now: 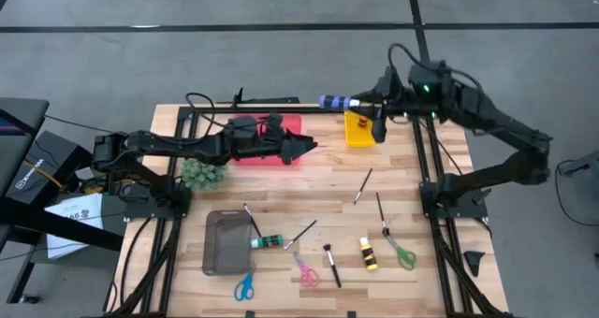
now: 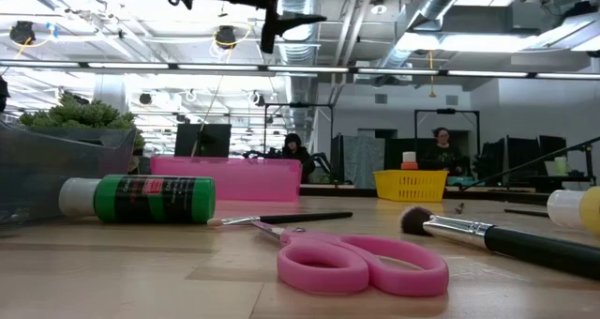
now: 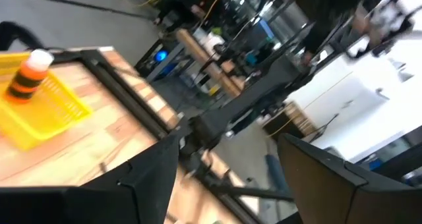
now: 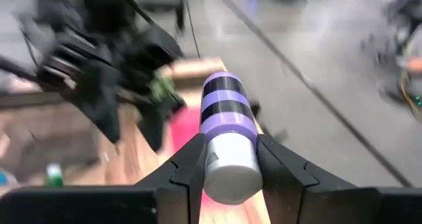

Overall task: Pick & Place Paint Supplies
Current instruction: Put the blue paint bottle into the yellow bin

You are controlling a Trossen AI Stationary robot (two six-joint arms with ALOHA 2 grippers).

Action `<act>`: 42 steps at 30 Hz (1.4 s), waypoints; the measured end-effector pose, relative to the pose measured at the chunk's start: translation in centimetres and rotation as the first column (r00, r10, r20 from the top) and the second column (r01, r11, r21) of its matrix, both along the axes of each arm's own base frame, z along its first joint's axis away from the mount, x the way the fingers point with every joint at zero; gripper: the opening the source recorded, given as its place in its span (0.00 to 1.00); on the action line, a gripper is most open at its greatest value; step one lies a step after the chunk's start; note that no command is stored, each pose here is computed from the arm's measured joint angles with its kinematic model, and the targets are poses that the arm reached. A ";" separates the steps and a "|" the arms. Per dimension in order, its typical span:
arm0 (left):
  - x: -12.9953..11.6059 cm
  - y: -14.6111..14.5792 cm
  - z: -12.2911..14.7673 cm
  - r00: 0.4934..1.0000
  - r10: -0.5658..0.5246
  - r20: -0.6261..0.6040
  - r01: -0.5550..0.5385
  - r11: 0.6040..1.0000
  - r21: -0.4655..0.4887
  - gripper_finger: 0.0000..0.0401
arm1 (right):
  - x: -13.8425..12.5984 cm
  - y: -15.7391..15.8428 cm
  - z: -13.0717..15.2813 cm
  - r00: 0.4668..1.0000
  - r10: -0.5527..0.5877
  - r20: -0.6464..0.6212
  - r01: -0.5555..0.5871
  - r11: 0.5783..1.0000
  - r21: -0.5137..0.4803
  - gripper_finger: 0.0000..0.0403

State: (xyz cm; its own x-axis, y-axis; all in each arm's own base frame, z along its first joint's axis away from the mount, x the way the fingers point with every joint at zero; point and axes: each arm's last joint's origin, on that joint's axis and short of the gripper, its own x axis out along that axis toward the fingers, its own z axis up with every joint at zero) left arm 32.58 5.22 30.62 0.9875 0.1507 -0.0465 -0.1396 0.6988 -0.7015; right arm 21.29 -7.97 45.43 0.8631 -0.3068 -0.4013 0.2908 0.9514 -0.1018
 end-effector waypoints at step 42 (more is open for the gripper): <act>-0.6 -0.7 -3.1 0.932 -0.145 -0.331 0.164 0.986 0.031 0.58 | 7.3 -19.7 -12.4 0.584 -0.126 -0.802 0.565 0.773 0.290 0.27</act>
